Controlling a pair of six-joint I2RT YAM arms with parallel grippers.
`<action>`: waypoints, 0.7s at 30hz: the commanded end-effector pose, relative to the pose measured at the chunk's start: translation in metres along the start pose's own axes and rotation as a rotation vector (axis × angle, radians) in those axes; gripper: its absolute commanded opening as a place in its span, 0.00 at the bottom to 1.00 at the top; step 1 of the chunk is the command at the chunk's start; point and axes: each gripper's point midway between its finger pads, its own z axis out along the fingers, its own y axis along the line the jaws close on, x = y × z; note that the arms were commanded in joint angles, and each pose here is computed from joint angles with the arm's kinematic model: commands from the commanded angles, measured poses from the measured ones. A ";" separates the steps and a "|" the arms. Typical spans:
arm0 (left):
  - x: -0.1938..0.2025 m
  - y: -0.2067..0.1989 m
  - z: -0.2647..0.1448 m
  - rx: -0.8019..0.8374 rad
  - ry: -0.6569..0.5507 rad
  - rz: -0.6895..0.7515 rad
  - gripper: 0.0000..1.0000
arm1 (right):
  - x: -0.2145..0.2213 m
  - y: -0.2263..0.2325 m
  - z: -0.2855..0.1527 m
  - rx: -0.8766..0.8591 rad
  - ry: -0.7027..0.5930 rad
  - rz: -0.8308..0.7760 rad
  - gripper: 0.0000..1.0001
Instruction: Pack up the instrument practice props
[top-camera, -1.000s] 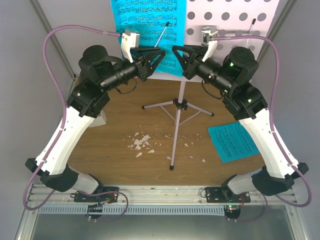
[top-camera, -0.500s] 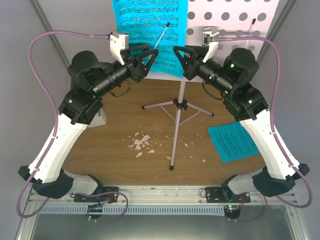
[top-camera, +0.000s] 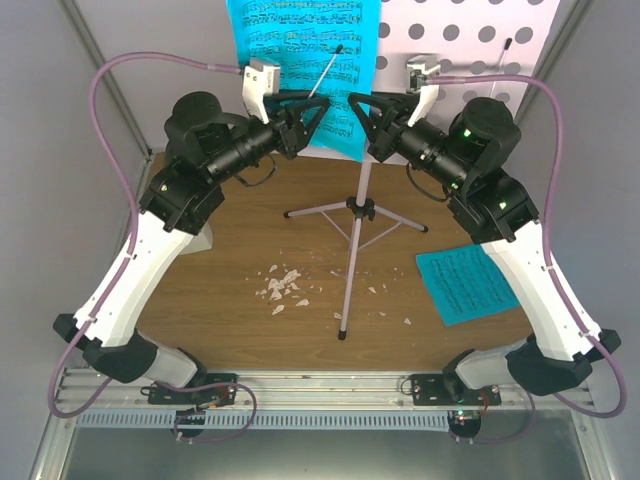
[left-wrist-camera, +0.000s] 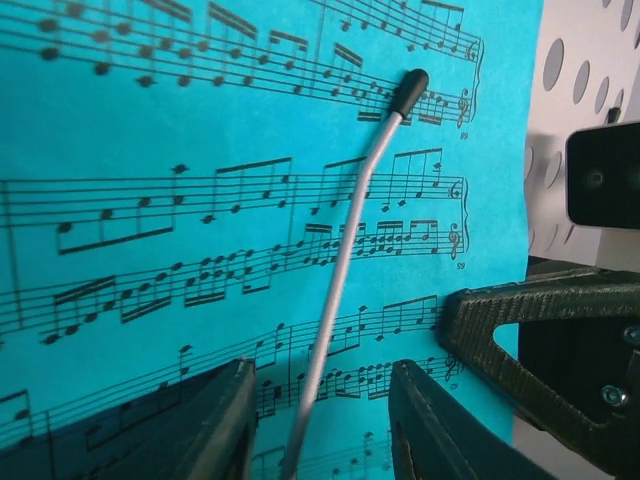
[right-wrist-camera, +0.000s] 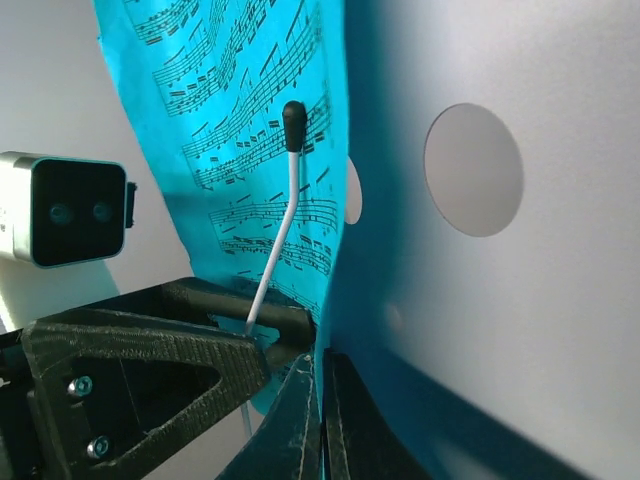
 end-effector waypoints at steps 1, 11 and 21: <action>-0.016 -0.010 -0.003 0.041 -0.046 0.013 0.34 | -0.008 -0.001 -0.006 0.009 -0.026 -0.018 0.01; -0.017 -0.008 -0.015 0.022 -0.104 0.072 0.00 | -0.009 -0.002 -0.007 0.015 -0.037 -0.014 0.01; -0.018 -0.009 -0.025 0.020 -0.153 0.119 0.00 | -0.046 0.000 -0.048 0.073 -0.232 0.000 0.00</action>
